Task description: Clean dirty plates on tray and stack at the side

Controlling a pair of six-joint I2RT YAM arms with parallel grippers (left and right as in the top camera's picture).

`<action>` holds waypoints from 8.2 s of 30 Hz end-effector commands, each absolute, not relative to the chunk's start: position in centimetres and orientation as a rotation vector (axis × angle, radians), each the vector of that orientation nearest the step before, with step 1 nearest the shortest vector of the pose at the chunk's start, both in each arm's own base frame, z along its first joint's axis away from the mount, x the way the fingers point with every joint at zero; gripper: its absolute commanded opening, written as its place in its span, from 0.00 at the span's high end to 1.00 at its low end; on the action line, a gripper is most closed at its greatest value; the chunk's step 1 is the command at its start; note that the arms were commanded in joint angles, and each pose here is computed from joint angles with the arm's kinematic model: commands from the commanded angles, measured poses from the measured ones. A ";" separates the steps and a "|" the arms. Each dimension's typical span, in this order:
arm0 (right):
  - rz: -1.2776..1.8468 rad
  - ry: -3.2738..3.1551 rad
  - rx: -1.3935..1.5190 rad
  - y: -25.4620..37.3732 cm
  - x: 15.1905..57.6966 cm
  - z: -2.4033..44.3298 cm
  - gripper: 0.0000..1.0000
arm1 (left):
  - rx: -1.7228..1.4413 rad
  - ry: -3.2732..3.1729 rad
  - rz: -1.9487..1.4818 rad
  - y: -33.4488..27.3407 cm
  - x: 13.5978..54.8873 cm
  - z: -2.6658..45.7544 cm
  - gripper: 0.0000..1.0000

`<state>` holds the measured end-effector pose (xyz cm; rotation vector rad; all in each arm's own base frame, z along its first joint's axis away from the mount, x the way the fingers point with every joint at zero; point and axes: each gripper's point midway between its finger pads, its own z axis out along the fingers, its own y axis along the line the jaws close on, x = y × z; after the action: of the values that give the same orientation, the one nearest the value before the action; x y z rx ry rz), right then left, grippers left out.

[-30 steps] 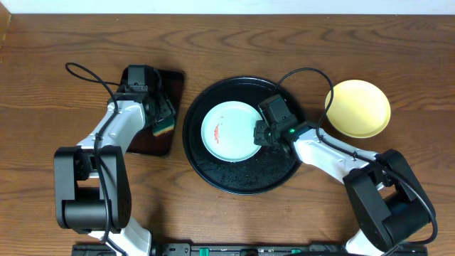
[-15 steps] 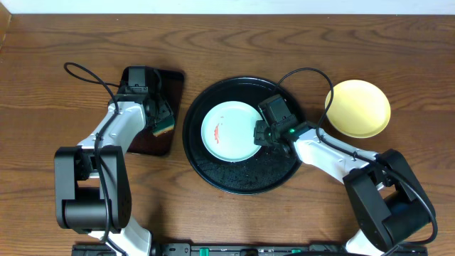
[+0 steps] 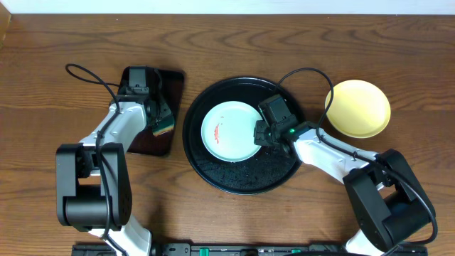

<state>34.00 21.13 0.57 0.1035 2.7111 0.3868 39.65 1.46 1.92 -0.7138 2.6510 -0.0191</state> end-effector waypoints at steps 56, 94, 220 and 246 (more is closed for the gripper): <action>0.323 2.720 0.114 20.1 34.2 -0.1 0.73 | -0.508 2.508 0.114 3.8 39.3 9.6 0.93; 0.325 2.717 0.114 20.1 34.3 -0.1 0.73 | -0.368 2.408 -0.273 -1.4 38.1 17.5 0.93; 0.287 2.736 0.140 19.6 34.0 -0.8 0.99 | 0.002 2.562 -0.220 -17.1 37.4 9.2 0.92; 0.284 2.740 0.140 19.6 33.9 -0.9 0.99 | -0.197 2.464 0.610 -6.5 36.2 8.1 0.92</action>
<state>34.11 21.40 0.58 0.1104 2.7166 0.3975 34.75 -13.12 3.10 -0.1224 2.7209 0.1854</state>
